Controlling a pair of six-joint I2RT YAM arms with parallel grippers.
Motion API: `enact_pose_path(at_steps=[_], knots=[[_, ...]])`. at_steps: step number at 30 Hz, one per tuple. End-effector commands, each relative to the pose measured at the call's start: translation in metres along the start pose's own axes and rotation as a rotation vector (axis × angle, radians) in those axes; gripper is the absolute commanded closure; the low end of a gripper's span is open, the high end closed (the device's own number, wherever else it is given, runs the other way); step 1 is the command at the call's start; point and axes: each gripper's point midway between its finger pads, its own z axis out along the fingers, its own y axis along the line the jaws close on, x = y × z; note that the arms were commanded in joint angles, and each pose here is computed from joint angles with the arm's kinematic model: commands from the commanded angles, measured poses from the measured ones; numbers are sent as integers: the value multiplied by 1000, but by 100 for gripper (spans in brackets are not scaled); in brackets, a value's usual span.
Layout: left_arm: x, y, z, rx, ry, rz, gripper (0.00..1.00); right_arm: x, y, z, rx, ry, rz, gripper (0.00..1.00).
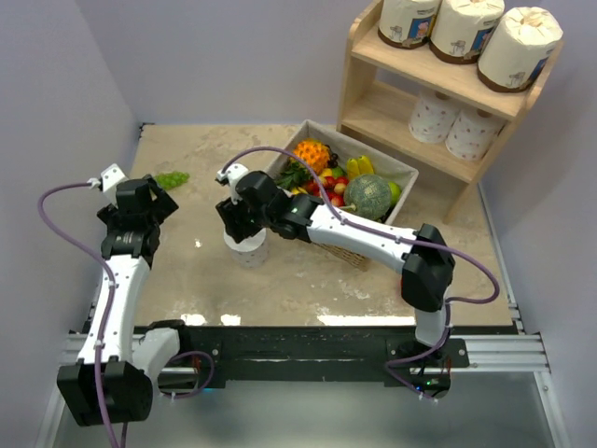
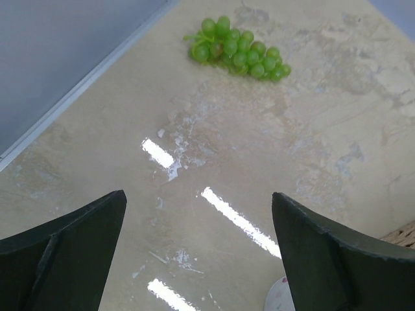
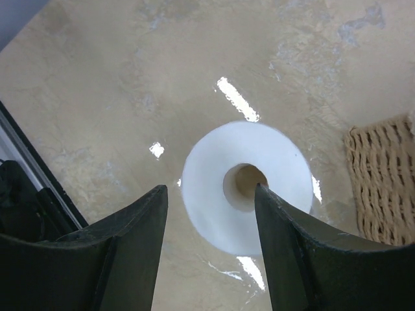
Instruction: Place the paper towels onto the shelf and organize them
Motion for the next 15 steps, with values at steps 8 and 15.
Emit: enact_pose_path(at_steps=[8,15], knots=[[-31,11,-15,-57,-138,-110,0,16,12,26,118,56,-50,39],[-34,14,-18,-71,-149,-127,0,24,3,38,172,84,-116,39]])
